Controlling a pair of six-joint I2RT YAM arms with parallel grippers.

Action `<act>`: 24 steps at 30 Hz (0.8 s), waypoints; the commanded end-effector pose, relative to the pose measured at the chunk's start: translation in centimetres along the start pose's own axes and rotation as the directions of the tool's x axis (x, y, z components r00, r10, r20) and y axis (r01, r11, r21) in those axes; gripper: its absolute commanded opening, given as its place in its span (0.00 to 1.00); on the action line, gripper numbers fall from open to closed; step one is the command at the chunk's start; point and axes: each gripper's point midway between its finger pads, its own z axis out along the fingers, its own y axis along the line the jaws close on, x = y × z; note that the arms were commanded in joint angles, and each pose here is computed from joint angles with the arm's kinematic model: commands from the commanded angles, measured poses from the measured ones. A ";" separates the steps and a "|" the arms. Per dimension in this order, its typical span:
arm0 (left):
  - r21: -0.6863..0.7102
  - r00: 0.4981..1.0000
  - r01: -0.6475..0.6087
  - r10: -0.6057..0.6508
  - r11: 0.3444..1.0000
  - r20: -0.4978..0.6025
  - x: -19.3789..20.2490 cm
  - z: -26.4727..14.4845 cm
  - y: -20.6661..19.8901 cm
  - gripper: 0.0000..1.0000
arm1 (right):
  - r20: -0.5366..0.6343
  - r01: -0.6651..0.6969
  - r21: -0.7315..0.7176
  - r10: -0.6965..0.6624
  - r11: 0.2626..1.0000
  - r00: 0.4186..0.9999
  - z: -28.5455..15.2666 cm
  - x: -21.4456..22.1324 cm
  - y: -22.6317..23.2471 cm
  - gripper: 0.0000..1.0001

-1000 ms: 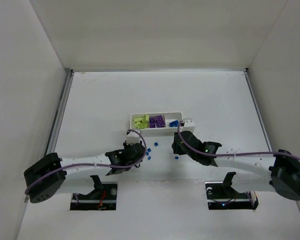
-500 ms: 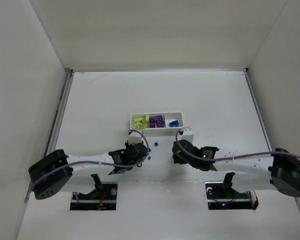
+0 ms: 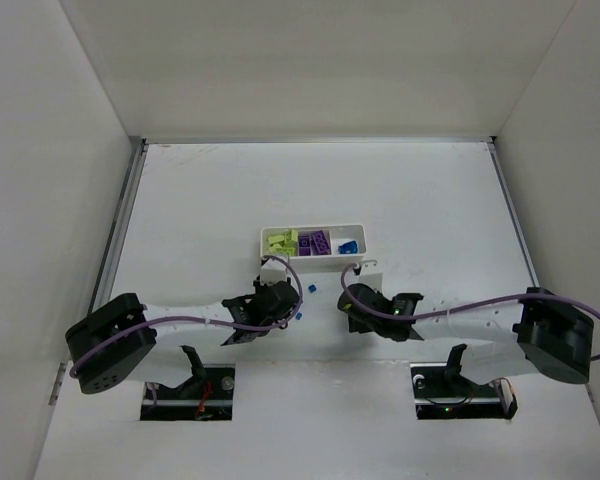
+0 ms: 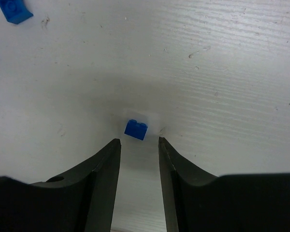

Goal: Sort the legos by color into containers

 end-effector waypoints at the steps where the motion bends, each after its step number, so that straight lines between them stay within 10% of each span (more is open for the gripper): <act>1: 0.003 1.000 0.010 -0.010 1.000 0.022 -1.0 -0.2 0.0 0.28 | 0.016 0.005 -0.015 -0.005 1.000 1.000 0.0 -0.9 1.2 0.43; 24: 0.032 1.000 0.008 -0.009 0.999 0.018 -1.2 0.4 -0.9 0.32 | 0.113 -0.022 -0.011 0.023 1.000 0.993 -0.3 -3.5 1.5 0.27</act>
